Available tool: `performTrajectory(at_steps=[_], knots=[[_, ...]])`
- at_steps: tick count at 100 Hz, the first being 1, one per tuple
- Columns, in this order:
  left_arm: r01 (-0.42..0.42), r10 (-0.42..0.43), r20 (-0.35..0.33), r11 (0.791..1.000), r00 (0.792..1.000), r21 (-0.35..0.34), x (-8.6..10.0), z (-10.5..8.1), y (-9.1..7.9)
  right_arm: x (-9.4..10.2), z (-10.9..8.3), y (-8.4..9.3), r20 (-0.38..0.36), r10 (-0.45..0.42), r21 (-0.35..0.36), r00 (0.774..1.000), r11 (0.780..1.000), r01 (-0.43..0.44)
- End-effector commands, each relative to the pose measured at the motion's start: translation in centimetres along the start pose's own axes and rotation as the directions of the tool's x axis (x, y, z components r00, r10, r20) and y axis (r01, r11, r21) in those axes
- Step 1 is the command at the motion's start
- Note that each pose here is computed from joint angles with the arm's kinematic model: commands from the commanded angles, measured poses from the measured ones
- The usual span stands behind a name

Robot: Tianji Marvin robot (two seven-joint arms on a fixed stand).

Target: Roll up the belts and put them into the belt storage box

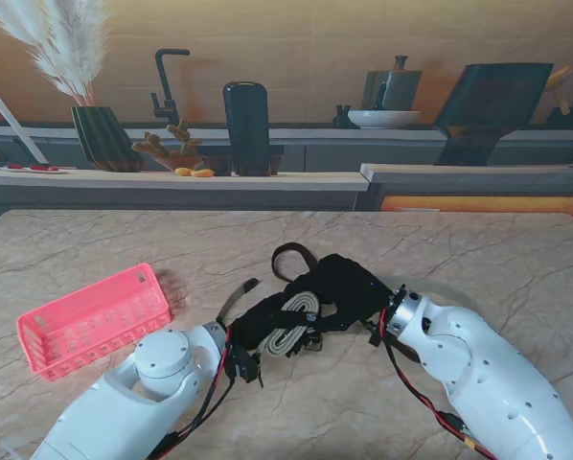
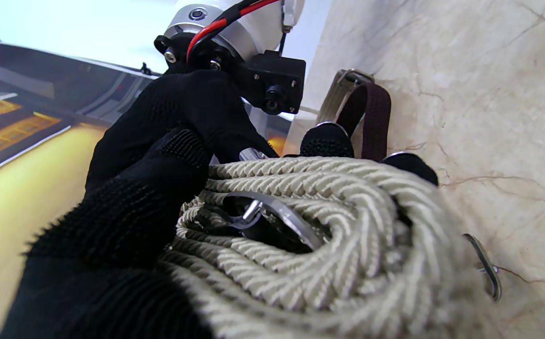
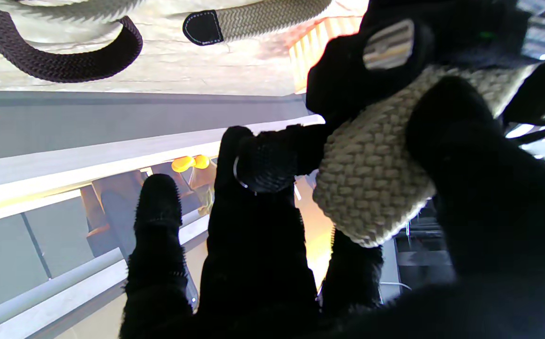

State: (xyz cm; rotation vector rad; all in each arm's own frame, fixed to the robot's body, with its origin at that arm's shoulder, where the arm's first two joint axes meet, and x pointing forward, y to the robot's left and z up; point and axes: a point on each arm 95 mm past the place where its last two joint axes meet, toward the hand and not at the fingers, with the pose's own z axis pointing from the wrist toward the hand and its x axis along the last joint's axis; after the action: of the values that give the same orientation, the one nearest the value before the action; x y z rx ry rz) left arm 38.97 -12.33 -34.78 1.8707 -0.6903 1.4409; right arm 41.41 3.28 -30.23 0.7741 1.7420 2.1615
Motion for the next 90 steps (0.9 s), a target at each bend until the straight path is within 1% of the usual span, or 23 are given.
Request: performTrajectory(at_steps=[1, 7, 27, 35, 41, 49, 56, 64, 74, 86, 90], knots=[[0.038, -0.038, -0.053, 0.999, 0.998, 0.004, 0.8, 0.4, 0.6, 0.9, 0.5, -1.2, -0.024, 0.02, 0.008, 0.999, 1.0, -0.02], [0.059, -0.058, -0.067, 0.998, 0.996, 0.01, 0.8, 0.4, 0.6, 0.9, 0.6, -1.3, -0.02, 0.031, -0.008, 0.999, 0.999, -0.031], [0.092, -0.087, -0.118, 0.995, 0.989, 0.042, 0.9, 0.3, 0.6, 0.6, 0.5, -1.5, 0.03, 0.061, -0.01, 0.998, 0.998, -0.061], [0.086, -0.077, -0.122, 0.994, 0.99, 0.073, 0.9, 0.1, 0.5, 0.5, 0.4, -1.6, 0.066, 0.097, -0.036, 0.993, 0.995, -0.094], [0.037, -0.024, -0.103, 0.991, 0.994, 0.13, 0.8, 0.1, 0.2, 0.5, 0.2, -1.6, 0.103, 0.131, -0.061, 0.986, 0.99, -0.125], [-0.024, 0.042, -0.082, 0.977, 0.996, 0.211, 0.7, 0.0, -0.1, 0.4, -0.1, -1.4, 0.149, 0.154, -0.078, 0.977, 0.987, -0.144], [-0.051, 0.071, -0.069, 0.966, 0.995, 0.254, 0.8, -0.1, -0.4, 0.2, -0.4, -1.2, 0.185, 0.166, -0.08, 0.969, 0.985, -0.154], [-0.1, 0.12, -0.051, 0.95, 0.991, 0.297, 1.0, -0.3, -0.6, -0.1, -0.6, -1.1, 0.227, 0.197, -0.083, 0.954, 0.98, -0.182], [-0.198, 0.218, -0.022, 0.921, 0.976, 0.334, 1.2, -0.6, -0.9, -0.3, -0.7, -1.2, 0.275, 0.24, -0.102, 0.931, 0.97, -0.22], [-0.288, 0.305, 0.003, 0.896, 0.952, 0.339, 1.5, -1.0, -0.9, -0.5, -0.7, -1.4, 0.32, 0.258, -0.125, 0.912, 0.965, -0.229], [-0.324, 0.339, 0.014, 0.885, 0.941, 0.336, 1.5, -1.1, -0.9, -0.5, -0.6, -1.4, 0.335, 0.265, -0.137, 0.904, 0.963, -0.231]])
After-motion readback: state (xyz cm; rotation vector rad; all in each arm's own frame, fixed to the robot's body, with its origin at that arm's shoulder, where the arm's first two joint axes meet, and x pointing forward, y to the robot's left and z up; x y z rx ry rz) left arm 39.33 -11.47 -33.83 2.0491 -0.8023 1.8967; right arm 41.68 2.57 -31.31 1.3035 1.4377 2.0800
